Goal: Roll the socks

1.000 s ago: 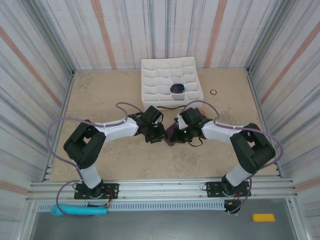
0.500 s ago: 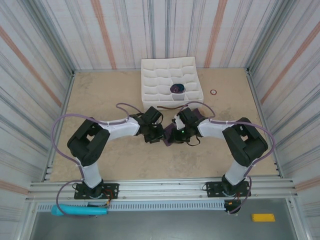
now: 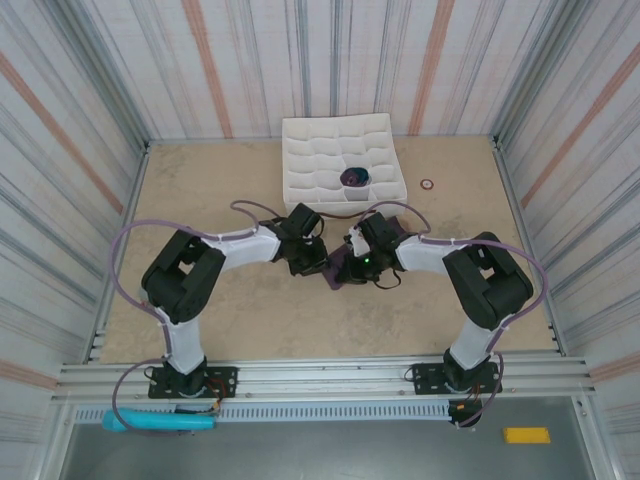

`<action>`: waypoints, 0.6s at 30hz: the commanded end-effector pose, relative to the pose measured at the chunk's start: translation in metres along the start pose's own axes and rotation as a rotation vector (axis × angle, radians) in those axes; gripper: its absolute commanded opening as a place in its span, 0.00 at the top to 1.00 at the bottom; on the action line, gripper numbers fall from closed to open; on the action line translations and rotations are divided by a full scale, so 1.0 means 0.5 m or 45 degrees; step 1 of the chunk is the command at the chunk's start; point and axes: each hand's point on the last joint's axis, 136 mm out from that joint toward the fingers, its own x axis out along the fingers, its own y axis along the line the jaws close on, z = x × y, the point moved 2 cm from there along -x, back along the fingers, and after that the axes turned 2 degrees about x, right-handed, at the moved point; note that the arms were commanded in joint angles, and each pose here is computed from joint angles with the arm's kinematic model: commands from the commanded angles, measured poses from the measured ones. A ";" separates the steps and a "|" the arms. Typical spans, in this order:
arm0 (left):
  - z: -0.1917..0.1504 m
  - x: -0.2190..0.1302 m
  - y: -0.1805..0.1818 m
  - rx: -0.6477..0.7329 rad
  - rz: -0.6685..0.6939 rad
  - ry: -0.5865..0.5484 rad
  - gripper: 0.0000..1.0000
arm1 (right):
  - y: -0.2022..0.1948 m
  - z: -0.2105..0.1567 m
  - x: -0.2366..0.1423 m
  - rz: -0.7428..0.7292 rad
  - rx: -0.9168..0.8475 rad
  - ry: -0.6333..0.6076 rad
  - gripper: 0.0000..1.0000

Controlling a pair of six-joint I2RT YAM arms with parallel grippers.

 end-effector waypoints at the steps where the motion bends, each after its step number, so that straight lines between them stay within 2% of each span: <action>1: -0.005 0.019 0.041 -0.022 0.123 0.036 0.73 | -0.005 -0.003 0.002 0.007 -0.019 0.026 1.00; 4: -0.005 0.015 0.043 -0.035 0.134 0.033 0.86 | -0.008 0.000 -0.001 0.002 -0.022 0.015 1.00; 7: -0.010 0.009 0.043 -0.047 0.143 0.044 1.00 | -0.006 0.002 -0.017 -0.057 -0.061 -0.029 0.87; 10: -0.017 -0.005 0.045 -0.068 0.156 0.056 1.00 | 0.010 0.004 -0.052 -0.165 -0.165 -0.127 0.71; 14: -0.025 -0.025 0.046 -0.124 0.150 0.074 1.00 | 0.047 -0.002 -0.097 -0.331 -0.369 -0.266 0.43; 18: -0.029 -0.041 0.047 -0.183 0.129 0.117 1.00 | 0.082 -0.021 -0.110 -0.512 -0.606 -0.381 0.36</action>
